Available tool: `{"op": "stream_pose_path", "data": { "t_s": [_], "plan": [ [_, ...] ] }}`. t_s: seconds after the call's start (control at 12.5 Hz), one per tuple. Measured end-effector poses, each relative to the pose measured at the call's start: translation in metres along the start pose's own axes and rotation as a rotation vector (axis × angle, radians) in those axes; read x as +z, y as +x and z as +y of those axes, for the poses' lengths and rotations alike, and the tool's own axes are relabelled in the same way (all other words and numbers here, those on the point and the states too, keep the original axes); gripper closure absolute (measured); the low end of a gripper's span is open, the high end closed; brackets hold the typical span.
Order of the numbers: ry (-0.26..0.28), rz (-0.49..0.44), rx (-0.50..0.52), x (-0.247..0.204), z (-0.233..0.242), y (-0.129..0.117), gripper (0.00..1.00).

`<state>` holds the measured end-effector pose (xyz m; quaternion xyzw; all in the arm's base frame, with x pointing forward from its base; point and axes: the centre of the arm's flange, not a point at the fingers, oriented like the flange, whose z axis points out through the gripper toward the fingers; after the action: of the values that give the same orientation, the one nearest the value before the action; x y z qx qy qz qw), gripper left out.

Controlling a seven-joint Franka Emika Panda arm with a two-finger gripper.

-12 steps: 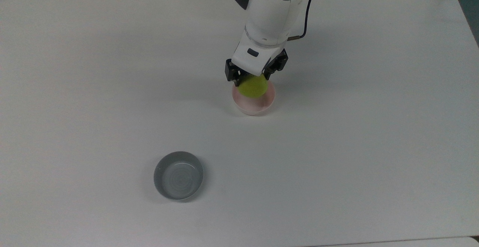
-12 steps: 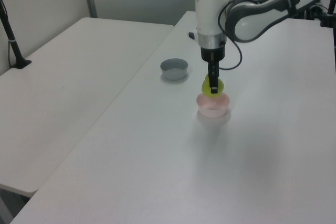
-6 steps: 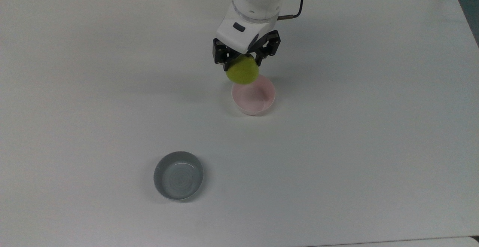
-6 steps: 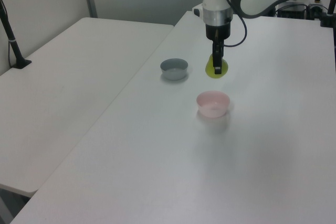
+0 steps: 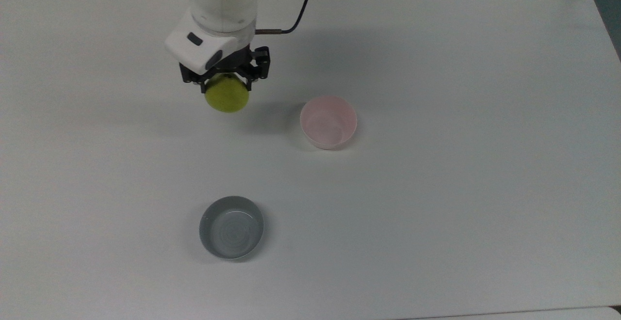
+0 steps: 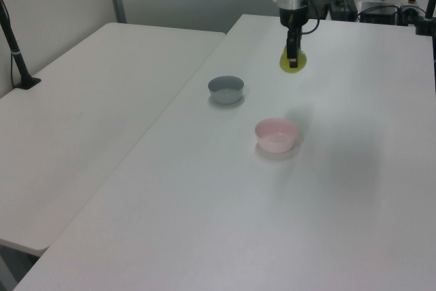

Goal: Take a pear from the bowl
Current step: 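Lower the held pear onto the table beside the bowls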

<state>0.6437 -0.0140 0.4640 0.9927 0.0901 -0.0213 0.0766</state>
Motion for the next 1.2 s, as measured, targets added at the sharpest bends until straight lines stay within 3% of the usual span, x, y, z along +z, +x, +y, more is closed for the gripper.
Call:
{"op": "stream_pose_path", "data": {
  "t_s": [0.48,1.2],
  "plan": [
    [-0.018,0.003,0.039,0.013,0.048,-0.007,0.19],
    [-0.012,-0.007,0.043,0.106,0.057,0.013,0.19]
  ]
}}
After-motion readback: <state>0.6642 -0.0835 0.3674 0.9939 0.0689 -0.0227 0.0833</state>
